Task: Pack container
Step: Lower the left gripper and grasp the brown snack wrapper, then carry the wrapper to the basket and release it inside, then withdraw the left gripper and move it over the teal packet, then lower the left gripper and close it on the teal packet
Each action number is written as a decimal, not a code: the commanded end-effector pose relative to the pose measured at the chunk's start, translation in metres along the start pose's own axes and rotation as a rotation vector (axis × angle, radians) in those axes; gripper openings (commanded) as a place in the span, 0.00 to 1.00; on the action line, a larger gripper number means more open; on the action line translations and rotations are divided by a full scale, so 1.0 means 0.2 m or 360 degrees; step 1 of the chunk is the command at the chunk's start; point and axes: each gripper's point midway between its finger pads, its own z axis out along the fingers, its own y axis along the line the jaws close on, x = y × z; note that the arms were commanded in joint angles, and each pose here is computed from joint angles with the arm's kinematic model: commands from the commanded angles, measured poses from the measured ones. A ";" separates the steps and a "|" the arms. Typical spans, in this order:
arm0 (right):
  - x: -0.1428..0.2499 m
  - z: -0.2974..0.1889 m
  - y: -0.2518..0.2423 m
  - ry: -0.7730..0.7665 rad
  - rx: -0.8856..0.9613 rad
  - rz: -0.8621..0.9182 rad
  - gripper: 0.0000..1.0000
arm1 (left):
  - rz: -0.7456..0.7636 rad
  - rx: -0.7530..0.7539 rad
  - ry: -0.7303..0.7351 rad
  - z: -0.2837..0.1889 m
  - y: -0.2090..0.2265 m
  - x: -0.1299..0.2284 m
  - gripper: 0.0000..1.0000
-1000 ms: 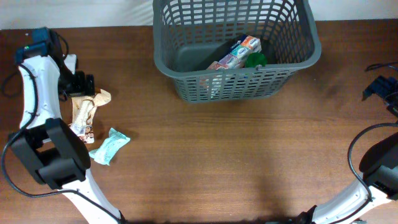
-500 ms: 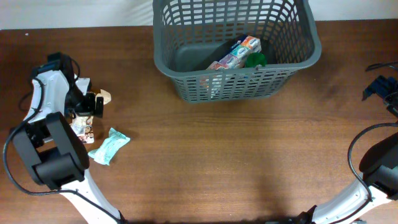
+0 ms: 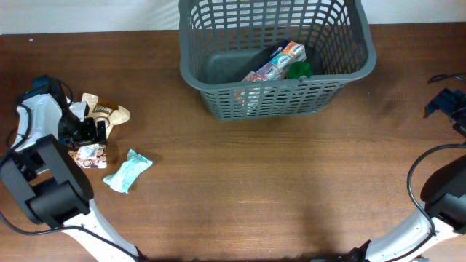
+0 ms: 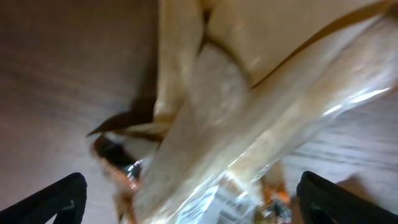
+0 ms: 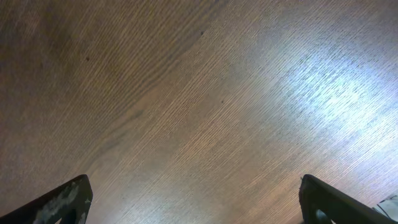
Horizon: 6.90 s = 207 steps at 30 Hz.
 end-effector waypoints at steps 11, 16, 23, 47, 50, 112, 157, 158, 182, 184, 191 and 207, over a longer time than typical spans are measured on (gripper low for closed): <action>0.00 -0.02 0.01 -0.0018 -0.0009 -0.0017 0.99 | 0.0066 0.0142 -0.0044 0.12 -0.08 -0.06 0.99; 0.00 -0.02 0.01 -0.0018 -0.0009 -0.0017 0.99 | 0.0067 0.0180 0.0036 0.23 -0.10 -0.03 1.00; 0.00 -0.02 0.01 -0.0017 -0.0009 -0.0017 0.99 | -0.0028 0.0156 0.0021 0.25 -0.09 -0.06 0.34; 0.00 -0.02 0.01 -0.0017 -0.0009 -0.0017 0.99 | 0.0228 0.0516 -0.2055 -2.48 -0.91 -0.41 0.02; 0.00 -0.02 0.01 -0.0017 -0.0009 -0.0017 0.99 | 0.0486 0.0700 -0.2061 -2.55 -1.31 -0.26 0.02; 0.00 -0.02 0.01 -0.0018 -0.0009 -0.0017 0.99 | 0.0297 0.0543 -0.1453 -2.05 -1.48 -0.14 0.96; 0.00 -0.02 0.01 -0.0018 -0.0009 -0.0017 0.99 | -0.3071 -0.0217 0.0138 -0.24 -0.60 0.46 0.99; 0.00 -0.02 0.01 -0.0018 -0.0009 -0.0017 0.99 | -0.3082 -0.0213 0.0146 -0.24 -0.59 0.46 0.99; 0.00 -0.02 0.01 -0.0018 -0.0009 -0.0017 0.99 | -0.3159 -0.0152 0.0086 -0.11 -0.52 0.44 0.99; 0.00 -0.02 0.01 -0.0017 -0.0009 -0.0017 0.99 | -0.3167 -0.0158 0.0091 -0.10 -0.52 0.44 0.99; 0.00 -0.02 0.01 -0.0017 -0.0009 -0.0017 0.99 | -0.3191 -0.0175 0.0102 -0.09 -0.49 0.46 0.99; 0.00 -0.02 0.01 -0.0018 -0.0009 -0.0017 0.99 | -0.3200 -0.0183 0.0117 -0.02 -0.49 0.50 0.99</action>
